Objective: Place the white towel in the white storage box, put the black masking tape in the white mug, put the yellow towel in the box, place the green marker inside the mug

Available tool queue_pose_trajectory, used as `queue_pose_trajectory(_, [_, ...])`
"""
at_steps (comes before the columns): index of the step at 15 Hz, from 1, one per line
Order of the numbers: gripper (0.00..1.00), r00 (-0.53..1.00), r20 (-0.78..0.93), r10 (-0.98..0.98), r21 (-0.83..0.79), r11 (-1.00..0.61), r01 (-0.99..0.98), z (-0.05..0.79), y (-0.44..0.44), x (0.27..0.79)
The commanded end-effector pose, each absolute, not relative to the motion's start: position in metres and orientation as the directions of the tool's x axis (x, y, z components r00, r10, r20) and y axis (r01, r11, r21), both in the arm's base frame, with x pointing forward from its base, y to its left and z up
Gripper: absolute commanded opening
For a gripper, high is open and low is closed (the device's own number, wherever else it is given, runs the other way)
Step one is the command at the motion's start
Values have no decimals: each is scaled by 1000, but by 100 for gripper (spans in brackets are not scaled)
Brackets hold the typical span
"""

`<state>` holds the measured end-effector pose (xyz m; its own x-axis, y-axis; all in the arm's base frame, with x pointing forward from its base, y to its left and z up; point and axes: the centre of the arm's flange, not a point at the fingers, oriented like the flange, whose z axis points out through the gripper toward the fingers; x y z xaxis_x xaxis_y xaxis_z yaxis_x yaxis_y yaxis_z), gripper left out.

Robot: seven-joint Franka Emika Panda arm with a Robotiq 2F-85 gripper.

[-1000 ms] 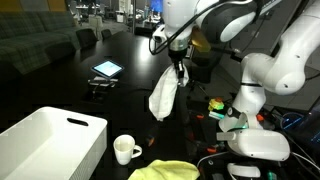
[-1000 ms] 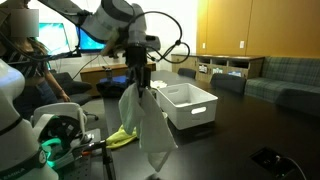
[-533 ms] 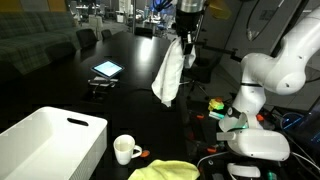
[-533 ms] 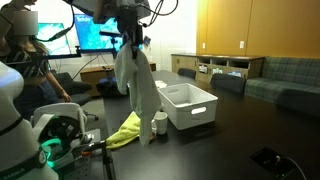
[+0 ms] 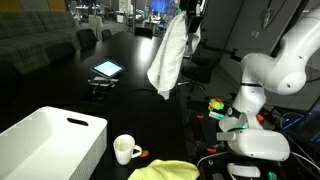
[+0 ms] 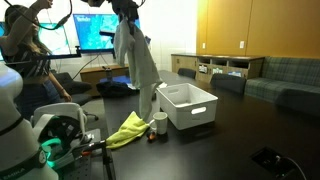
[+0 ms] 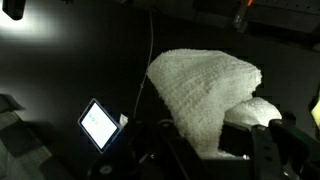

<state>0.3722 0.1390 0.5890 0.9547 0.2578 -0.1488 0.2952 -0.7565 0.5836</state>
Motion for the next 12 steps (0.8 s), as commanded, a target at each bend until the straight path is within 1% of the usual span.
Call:
queue_pose_trajectory(1, [3,956,-124,264,608,-742,284,623,173,398])
queue_pose_trajectory(7, [3,949,-89,301,622,-727,289,646,214,446])
queue_pose_trajectory(9, [3,945,-84,317,623,-723,298,644,221,466])
queue_pose_trajectory(12, [3,937,-77,340,618,-721,312,644,234,483])
